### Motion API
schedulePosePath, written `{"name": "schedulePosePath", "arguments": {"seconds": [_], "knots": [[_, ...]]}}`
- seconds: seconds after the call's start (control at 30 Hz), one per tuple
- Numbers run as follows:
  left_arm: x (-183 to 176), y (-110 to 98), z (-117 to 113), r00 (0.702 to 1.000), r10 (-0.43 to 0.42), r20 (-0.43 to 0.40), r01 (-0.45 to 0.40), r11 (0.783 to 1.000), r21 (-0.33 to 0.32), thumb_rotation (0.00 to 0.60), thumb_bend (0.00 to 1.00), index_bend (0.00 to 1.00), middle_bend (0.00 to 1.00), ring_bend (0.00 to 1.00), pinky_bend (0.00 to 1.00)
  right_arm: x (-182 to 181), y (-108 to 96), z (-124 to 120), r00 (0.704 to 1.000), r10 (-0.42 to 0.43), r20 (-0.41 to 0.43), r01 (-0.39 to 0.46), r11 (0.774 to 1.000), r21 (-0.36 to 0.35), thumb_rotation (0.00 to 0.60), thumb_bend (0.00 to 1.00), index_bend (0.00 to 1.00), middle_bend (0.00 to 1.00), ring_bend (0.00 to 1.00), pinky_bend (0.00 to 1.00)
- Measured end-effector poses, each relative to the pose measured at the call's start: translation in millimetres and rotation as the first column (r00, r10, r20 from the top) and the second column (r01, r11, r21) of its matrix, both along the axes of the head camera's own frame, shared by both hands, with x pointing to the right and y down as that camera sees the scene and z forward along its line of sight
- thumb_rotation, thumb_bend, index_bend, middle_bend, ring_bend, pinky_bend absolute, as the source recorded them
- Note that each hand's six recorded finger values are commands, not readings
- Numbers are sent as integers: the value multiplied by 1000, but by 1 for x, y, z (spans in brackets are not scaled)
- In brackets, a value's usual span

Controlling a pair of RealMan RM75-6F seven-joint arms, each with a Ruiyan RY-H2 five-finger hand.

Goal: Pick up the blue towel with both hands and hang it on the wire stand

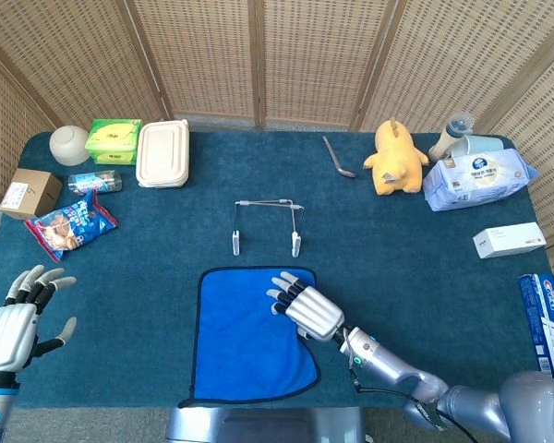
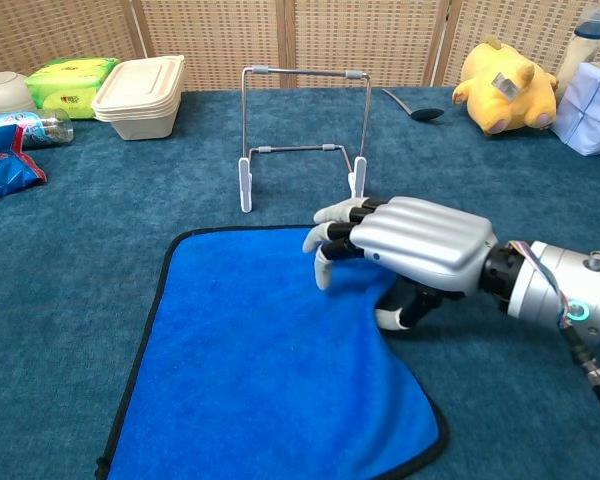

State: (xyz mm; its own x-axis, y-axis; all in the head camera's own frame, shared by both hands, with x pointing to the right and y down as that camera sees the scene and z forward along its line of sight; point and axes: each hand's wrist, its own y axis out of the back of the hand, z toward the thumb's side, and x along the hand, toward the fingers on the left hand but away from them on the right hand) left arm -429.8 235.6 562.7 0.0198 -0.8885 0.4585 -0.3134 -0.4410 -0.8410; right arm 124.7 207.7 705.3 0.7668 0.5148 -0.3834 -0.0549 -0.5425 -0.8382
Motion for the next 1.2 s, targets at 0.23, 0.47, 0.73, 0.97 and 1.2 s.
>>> {"name": "schedulePosePath", "arguments": {"seconds": [0.23, 0.47, 0.73, 0.97, 1.2], "knots": [[2, -1, 1, 1000, 27, 14, -27, 1000, -6, 600, 467, 247, 182, 72, 0, -3, 0, 0, 1000, 21, 22, -21, 1000, 3, 600, 326, 657, 281, 175, 160], [10, -6, 6, 995, 91, 44, -91, 996, -9, 600, 466, 256, 194, 75, 0, 1, 1, 2, 999, 41, 31, -41, 999, -5, 600, 312, 721, 307, 197, 162], [38, -18, 26, 958, 277, 69, -277, 961, -11, 600, 467, 259, 205, 89, 6, 8, 3, 1, 996, 78, 39, -77, 997, -25, 600, 309, 745, 320, 209, 162], [55, -31, 34, 950, 312, 24, -312, 950, -1, 600, 465, 258, 204, 89, 6, 5, 4, -1, 992, 111, 59, -109, 994, -33, 600, 335, 754, 329, 218, 162], [48, -32, 33, 953, 300, 35, -300, 954, -9, 600, 466, 258, 204, 89, 6, -1, 4, -1, 991, 112, 76, -109, 993, -43, 600, 374, 791, 350, 231, 164]]}}
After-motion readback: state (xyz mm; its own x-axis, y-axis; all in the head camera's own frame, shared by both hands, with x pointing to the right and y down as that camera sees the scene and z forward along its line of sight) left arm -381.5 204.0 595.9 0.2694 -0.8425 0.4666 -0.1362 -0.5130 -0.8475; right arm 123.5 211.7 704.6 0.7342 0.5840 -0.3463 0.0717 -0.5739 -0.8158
